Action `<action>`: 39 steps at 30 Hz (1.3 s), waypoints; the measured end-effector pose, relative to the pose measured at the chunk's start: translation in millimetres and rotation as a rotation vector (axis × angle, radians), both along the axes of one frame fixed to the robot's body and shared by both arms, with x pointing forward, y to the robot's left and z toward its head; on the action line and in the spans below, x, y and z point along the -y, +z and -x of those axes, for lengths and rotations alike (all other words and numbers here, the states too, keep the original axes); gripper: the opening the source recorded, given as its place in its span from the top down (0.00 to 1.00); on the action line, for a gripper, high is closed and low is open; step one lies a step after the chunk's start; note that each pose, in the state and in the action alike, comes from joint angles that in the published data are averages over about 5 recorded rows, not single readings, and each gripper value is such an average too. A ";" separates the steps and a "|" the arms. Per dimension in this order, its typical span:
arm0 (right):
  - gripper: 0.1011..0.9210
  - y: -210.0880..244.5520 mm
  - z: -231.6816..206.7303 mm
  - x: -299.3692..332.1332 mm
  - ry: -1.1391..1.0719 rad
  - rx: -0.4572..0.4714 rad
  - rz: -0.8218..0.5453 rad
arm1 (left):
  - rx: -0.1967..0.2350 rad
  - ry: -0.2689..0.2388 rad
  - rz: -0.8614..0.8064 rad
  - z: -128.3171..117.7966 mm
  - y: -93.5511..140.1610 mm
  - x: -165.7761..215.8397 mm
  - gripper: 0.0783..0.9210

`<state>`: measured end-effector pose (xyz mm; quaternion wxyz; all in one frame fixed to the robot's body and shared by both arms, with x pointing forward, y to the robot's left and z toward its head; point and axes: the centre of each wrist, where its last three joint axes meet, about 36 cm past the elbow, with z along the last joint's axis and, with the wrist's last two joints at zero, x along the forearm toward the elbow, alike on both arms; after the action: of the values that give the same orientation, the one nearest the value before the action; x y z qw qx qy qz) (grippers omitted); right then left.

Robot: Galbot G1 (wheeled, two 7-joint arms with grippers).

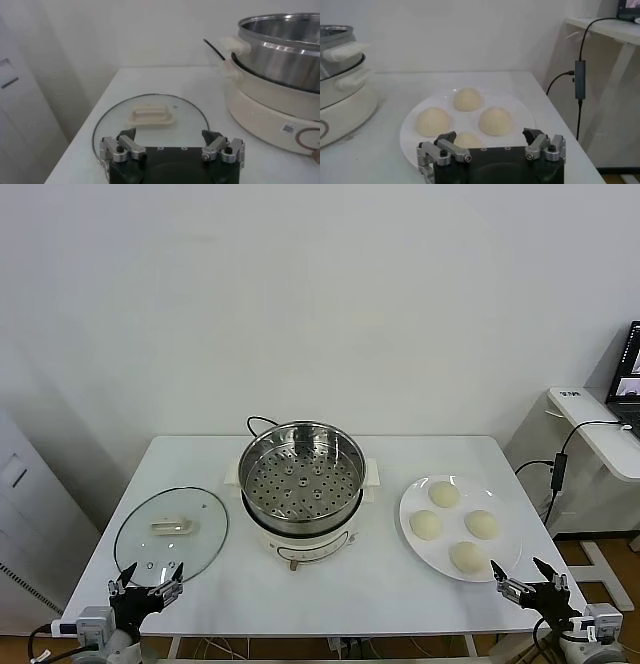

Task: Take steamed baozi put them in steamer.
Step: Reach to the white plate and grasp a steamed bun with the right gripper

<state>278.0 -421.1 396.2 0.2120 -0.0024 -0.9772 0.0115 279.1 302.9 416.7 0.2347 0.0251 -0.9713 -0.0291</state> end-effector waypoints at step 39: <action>0.12 49.9 -143.4 74.1 0.393 0.215 0.910 | 0.003 -0.016 -0.002 -2.9 6.6 2.7 0.12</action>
<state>421.5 -495.2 446.1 0.0815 0.0883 -0.8714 0.4756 282.0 300.1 423.3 0.2329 0.0176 -0.9718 -0.0318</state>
